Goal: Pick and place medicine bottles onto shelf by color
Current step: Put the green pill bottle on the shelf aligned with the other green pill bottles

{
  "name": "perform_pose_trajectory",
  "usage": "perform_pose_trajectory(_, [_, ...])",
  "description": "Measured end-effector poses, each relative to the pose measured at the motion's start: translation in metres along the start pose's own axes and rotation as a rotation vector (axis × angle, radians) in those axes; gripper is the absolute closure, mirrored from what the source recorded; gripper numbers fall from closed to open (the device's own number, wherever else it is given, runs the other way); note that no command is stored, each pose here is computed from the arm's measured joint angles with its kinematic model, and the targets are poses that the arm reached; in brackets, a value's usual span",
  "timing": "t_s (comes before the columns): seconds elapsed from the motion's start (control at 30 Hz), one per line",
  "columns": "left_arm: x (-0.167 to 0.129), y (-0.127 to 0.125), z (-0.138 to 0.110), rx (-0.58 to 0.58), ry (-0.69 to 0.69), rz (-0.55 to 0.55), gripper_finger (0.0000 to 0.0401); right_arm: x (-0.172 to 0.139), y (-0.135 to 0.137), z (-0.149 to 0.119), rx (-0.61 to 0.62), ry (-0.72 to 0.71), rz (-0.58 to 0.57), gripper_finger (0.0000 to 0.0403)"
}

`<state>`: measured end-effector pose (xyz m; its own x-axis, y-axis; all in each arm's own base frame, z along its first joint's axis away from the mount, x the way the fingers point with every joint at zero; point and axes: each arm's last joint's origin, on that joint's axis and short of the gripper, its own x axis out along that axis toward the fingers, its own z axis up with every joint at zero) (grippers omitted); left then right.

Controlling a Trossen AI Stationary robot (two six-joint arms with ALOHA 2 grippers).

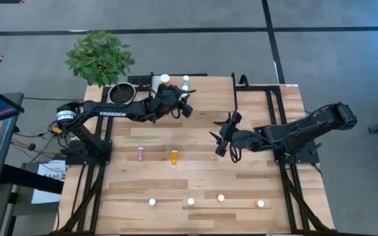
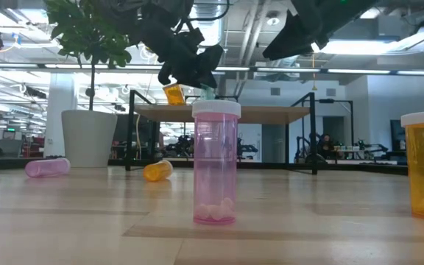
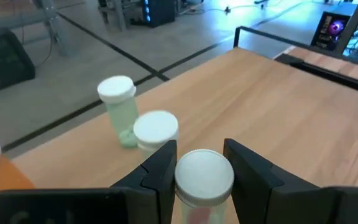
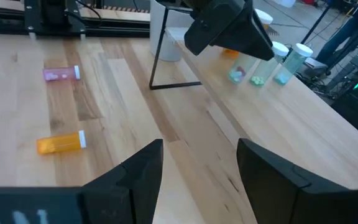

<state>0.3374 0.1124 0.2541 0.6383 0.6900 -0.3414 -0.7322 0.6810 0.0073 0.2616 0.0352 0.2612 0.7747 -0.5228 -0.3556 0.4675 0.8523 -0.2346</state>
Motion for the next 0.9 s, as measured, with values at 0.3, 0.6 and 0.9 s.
perform_pose_trajectory(0.3, [-0.0002, -0.0012, 0.0004, -0.001, -0.001, -0.028, 0.0294, 0.0001, 0.0001, 0.0000, 0.000, 0.000, 0.000, 0.0177])
perform_pose_trajectory(0.6, [-0.0002, -0.0019, 0.0003, 0.003, 0.004, -0.052, 0.0294, 0.0001, 0.0002, 0.0011, 0.008, -0.009, 0.002, 0.0177])
perform_pose_trajectory(0.9, [-0.0002, -0.0018, -0.0006, 0.009, 0.013, -0.052, 0.0265, 0.0001, 0.0002, 0.0011, 0.008, -0.009, 0.002, 0.0177])
